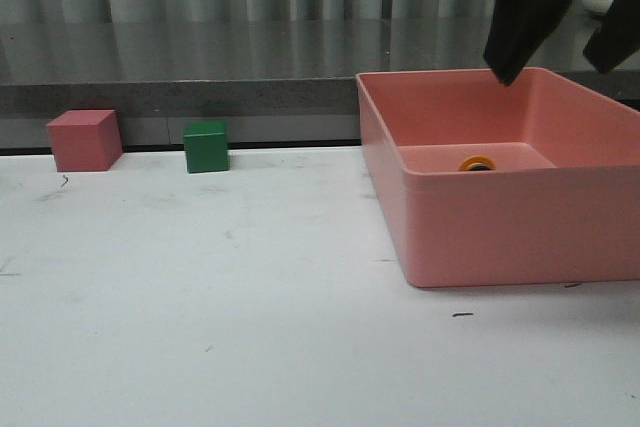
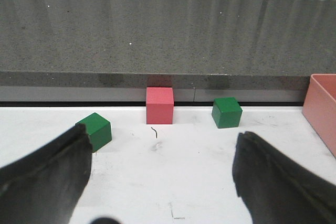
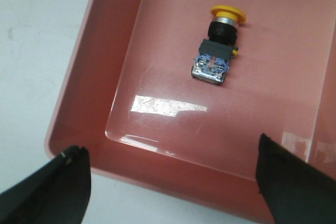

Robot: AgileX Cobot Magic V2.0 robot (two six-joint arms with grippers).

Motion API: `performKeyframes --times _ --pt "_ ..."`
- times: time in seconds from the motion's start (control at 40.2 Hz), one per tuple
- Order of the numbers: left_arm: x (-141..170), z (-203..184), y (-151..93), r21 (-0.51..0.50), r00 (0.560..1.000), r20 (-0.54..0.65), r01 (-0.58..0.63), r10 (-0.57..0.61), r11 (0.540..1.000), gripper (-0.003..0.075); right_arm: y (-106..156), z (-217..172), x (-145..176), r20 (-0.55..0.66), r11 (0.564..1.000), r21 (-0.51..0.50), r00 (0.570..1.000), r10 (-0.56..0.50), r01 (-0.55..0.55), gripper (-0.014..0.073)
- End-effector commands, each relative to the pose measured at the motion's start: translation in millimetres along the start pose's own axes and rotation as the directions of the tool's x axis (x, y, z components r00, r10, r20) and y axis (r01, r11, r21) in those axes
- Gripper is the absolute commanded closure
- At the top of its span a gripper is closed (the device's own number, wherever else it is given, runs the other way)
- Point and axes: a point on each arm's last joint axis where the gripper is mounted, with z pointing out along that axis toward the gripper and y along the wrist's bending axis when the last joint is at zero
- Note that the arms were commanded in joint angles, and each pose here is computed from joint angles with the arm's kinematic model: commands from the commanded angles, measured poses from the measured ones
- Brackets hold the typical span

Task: Place and stand button with both arms
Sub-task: 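Lower the right gripper into the pink bin around the yellow button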

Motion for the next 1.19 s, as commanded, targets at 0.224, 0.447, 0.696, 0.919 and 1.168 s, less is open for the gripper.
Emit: performKeyframes --times 0.224,0.447,0.696,0.919,1.168 --pt "-17 -2 -1 0.005 0.994 0.105 0.003 -0.004 1.0 0.0175 -4 34 -42 -0.045 0.998 0.05 0.998 0.041 -0.039 -0.0059" --pt "-17 -2 -1 0.005 0.994 0.105 0.003 -0.004 1.0 0.0175 -7 64 -55 -0.115 0.992 0.075 0.988 0.107 -0.099 -0.0059" --pt "-17 -2 -1 0.005 0.994 0.105 0.003 -0.004 1.0 0.0175 -11 90 -66 -0.162 0.986 0.106 0.976 0.143 -0.127 -0.0059" --pt "-17 -2 -1 0.005 0.994 0.105 0.003 -0.004 1.0 0.0175 -16 106 -75 -0.167 0.975 0.161 0.969 0.179 -0.152 -0.0059" --pt "-17 -2 -1 0.005 0.994 0.105 0.003 -0.004 1.0 0.0175 -20 124 -82 -0.185 0.965 0.186 0.958 0.217 -0.182 -0.0059"
